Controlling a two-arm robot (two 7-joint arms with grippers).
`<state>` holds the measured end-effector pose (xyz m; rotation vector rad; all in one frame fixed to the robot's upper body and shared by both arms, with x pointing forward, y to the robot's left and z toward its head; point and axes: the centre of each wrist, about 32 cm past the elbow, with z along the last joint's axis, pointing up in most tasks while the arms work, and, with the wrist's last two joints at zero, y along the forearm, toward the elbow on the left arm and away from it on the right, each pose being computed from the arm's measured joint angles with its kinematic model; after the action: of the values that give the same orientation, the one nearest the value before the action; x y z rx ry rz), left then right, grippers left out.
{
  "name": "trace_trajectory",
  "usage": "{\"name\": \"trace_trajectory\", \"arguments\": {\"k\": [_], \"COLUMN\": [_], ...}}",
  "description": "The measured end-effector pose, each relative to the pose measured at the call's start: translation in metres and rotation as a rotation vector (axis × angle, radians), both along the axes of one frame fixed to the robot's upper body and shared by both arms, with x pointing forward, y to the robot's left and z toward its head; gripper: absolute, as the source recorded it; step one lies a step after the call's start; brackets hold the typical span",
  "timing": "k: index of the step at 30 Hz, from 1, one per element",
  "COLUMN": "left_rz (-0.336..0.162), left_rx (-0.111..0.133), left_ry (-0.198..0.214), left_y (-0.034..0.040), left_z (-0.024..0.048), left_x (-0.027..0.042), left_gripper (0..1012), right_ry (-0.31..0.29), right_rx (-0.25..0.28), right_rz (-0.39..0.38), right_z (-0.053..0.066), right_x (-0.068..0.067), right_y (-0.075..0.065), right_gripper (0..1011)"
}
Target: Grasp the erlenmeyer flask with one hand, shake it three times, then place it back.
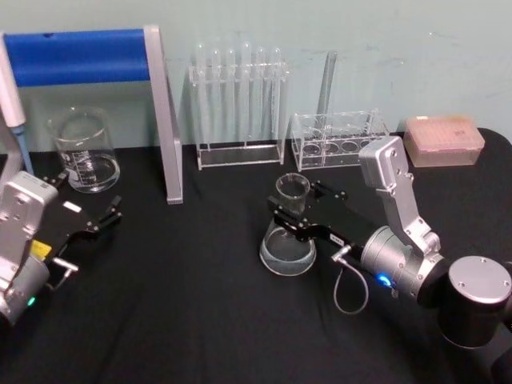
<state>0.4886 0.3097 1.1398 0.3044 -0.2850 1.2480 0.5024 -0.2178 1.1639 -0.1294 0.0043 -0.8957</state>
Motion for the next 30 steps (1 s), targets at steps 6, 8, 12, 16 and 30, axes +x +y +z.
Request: {"name": "trace_trajectory", "arguments": {"k": [6, 8, 12, 16, 30], "left_rz": [0.0, 0.0, 0.0, 0.0, 0.0], "left_rx": [0.0, 0.0, 0.0, 0.0, 0.0], "left_ry": [0.0, 0.0, 0.0, 0.0, 0.0], "left_y": [0.0, 0.0, 0.0, 0.0, 0.0], "left_z": [0.0, 0.0, 0.0, 0.0, 0.0], "left_x": [0.0, 0.0, 0.0, 0.0, 0.0], "left_gripper": [1001, 1001, 1001, 1001, 1001], "right_ry": [0.0, 0.0, 0.0, 0.0, 0.011], "right_rx": [0.0, 0.001, 0.001, 0.001, 0.006], "right_rz": [0.0, -0.001, -0.001, -0.001, 0.01], "right_z": [0.0, 0.0, 0.0, 0.0, -0.001], "right_x": [0.0, 0.0, 0.0, 0.0, -0.015], "right_y": [0.0, 0.0, 0.0, 0.0, -0.018], "right_gripper": [782, 847, 982, 1000, 1000]}}
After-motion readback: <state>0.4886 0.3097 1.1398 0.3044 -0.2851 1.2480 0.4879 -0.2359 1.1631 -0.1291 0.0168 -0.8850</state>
